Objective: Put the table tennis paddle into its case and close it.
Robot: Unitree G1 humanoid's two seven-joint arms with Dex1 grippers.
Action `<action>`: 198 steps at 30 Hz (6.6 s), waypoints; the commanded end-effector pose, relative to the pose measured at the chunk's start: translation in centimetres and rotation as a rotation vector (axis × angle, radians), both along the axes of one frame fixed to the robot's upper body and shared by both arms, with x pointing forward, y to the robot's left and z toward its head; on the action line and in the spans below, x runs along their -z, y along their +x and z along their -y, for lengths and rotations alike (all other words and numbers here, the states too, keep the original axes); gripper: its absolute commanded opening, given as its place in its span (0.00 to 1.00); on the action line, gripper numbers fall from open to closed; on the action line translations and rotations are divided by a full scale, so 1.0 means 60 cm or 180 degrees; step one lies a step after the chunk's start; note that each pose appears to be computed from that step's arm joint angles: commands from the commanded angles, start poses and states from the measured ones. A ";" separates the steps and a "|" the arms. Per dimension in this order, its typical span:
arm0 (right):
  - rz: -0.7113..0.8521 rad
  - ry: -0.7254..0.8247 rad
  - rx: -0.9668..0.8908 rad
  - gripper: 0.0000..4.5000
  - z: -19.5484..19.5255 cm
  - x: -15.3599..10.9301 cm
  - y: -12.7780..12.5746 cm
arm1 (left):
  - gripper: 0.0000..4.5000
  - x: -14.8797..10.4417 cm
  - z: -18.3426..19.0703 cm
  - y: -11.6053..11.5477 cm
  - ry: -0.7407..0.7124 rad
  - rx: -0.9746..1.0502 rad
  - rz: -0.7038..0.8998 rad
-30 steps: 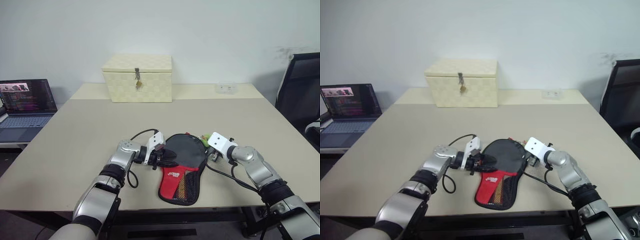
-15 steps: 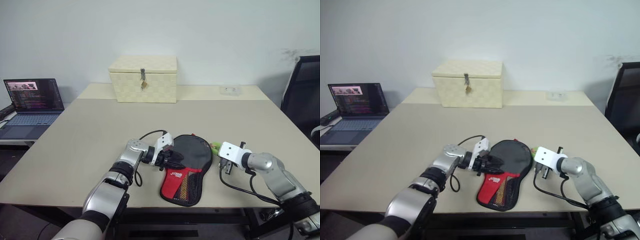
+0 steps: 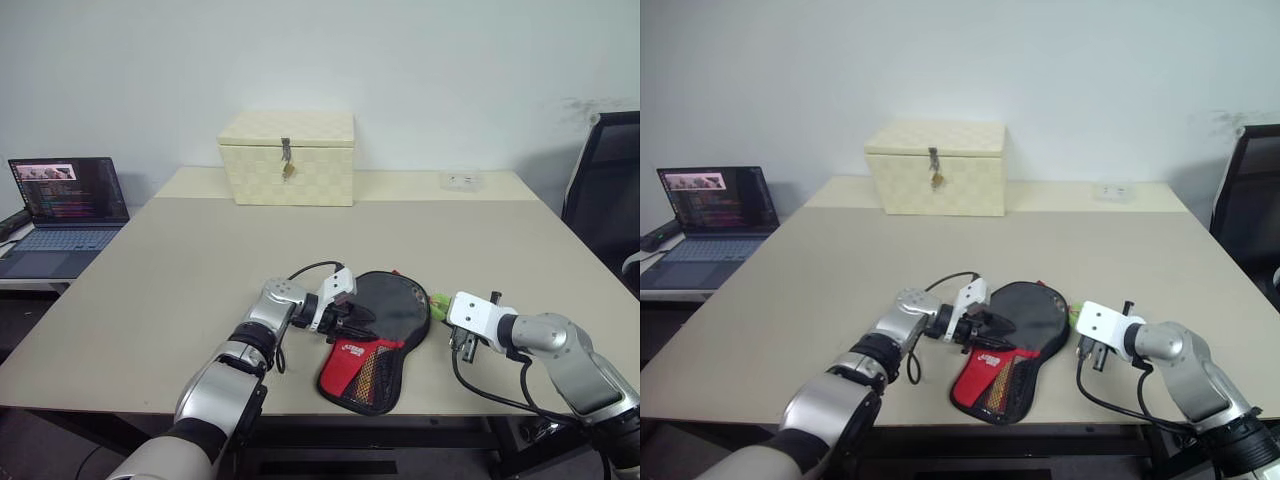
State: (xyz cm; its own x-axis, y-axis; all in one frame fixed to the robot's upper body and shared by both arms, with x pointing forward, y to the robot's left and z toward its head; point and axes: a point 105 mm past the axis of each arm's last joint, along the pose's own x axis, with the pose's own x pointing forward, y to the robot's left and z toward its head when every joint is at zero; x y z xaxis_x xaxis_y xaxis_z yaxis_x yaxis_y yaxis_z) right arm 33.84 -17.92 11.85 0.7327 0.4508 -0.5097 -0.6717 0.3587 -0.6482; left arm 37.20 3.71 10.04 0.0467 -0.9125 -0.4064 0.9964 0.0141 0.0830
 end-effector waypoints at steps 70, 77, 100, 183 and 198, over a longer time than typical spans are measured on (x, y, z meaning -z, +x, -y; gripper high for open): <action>-0.1819 0.3176 0.1976 0.85 -0.099 0.038 -0.049 | 0.56 -0.109 -0.156 -0.061 -0.0826 -0.1001 0.0053; -0.1690 0.2953 0.1625 0.40 -0.107 0.027 -0.009 | 0.56 -0.109 -0.155 -0.061 -0.0819 -0.0999 0.0056; -0.1676 0.2180 0.0840 0.05 -0.138 0.014 0.053 | 0.56 -0.102 -0.161 -0.066 -0.0777 -0.1084 0.0076; 0.0751 -0.0008 0.0211 0.02 -0.049 -0.082 0.196 | 1.00 0.074 -0.024 0.011 0.0083 -0.0700 -0.0022; 0.0517 -0.0203 0.0213 0.02 -0.003 -0.057 0.184 | 1.00 0.104 -0.025 -0.001 0.0182 -0.0755 -0.0179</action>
State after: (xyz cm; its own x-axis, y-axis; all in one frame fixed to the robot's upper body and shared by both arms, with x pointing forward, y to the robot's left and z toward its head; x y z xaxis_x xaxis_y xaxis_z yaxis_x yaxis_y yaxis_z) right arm 45.04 -16.60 13.86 0.8192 0.3699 -0.4383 -0.5580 0.3378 -0.7580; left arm 39.01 4.52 8.57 0.2910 -0.8963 -0.3346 0.9554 0.2540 0.1503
